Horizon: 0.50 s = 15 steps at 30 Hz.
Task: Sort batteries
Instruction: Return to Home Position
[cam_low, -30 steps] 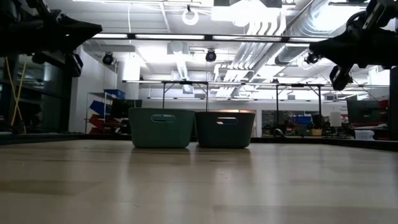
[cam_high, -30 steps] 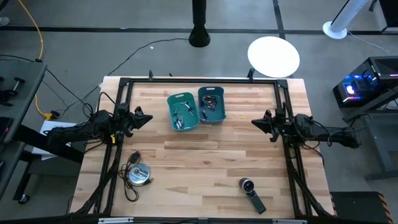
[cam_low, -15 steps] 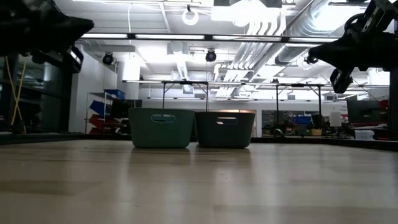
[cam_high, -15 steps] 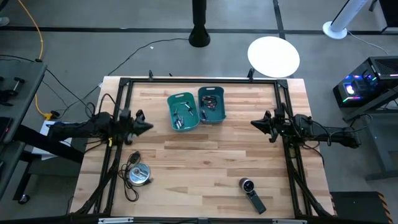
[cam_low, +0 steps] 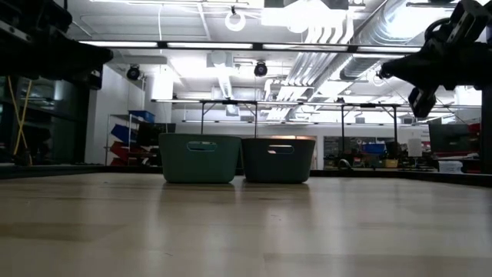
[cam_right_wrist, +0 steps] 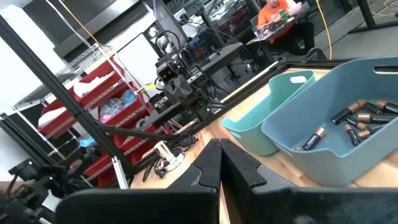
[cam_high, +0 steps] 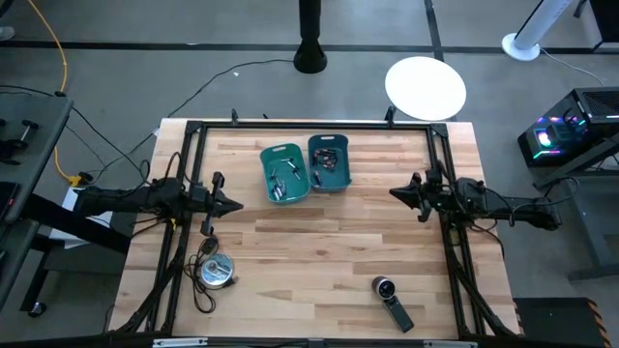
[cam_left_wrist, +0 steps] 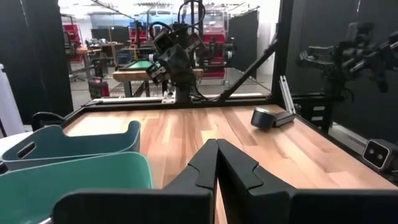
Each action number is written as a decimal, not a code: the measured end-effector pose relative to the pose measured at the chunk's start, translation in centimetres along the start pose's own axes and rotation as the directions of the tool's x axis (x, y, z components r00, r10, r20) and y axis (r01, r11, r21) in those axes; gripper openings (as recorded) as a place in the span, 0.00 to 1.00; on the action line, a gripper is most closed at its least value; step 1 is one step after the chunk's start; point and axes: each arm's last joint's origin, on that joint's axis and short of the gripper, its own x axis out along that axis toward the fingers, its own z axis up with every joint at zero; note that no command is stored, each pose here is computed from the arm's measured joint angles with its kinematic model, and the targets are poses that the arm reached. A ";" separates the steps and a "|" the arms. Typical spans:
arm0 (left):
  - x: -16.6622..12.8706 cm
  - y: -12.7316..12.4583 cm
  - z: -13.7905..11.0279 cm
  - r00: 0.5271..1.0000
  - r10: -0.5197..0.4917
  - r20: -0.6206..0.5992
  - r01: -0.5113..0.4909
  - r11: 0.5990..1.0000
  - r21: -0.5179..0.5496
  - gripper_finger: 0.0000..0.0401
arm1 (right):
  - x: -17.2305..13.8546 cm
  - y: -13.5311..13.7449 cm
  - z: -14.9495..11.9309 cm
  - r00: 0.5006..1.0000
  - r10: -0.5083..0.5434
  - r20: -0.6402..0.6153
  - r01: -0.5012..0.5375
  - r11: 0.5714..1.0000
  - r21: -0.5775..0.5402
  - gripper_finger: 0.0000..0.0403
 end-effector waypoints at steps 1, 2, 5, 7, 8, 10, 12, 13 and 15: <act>0.0 0.0 0.0 1.000 0.000 0.001 0.000 1.000 0.000 0.00 | 0.0 0.0 0.0 1.000 -0.003 -0.004 0.003 1.000 -0.001 0.00; 0.0 0.0 0.0 1.000 0.000 0.003 0.000 1.000 0.000 0.00 | 0.0 -0.1 -0.1 1.000 -0.005 -0.008 0.005 1.000 0.000 0.00; 0.0 0.0 0.0 1.000 0.001 0.002 -0.001 1.000 0.000 0.00 | 0.0 -0.1 -0.2 1.000 -0.014 -0.021 0.014 1.000 -0.003 0.00; 0.0 0.0 0.0 1.000 0.001 0.002 -0.001 1.000 0.000 0.00 | 0.0 -0.2 -0.2 1.000 -0.016 -0.025 0.016 1.000 -0.002 0.00; 0.0 0.0 0.0 1.000 0.001 0.002 -0.001 1.000 0.000 0.00 | 0.0 -0.2 -0.3 1.000 -0.017 -0.026 0.017 1.000 -0.002 0.00; 0.0 0.0 0.0 1.000 0.001 0.002 -0.001 1.000 0.000 0.00 | 0.0 -0.2 -0.3 0.999 -0.019 -0.029 0.019 1.000 -0.004 0.00; 0.0 0.0 0.0 1.000 0.001 0.002 -0.001 1.000 0.000 0.00 | 0.0 -0.2 -0.3 0.999 -0.020 -0.029 0.019 1.000 -0.002 0.00; 0.0 0.0 0.0 1.000 0.001 0.002 -0.001 1.000 0.000 0.00 | 0.0 -0.2 -0.3 0.999 -0.020 -0.029 0.019 1.000 -0.002 0.00; 0.0 0.0 0.0 1.000 0.001 0.002 -0.001 1.000 0.000 0.00 | 0.0 -0.2 -0.3 0.999 -0.020 -0.030 0.020 1.000 -0.004 0.00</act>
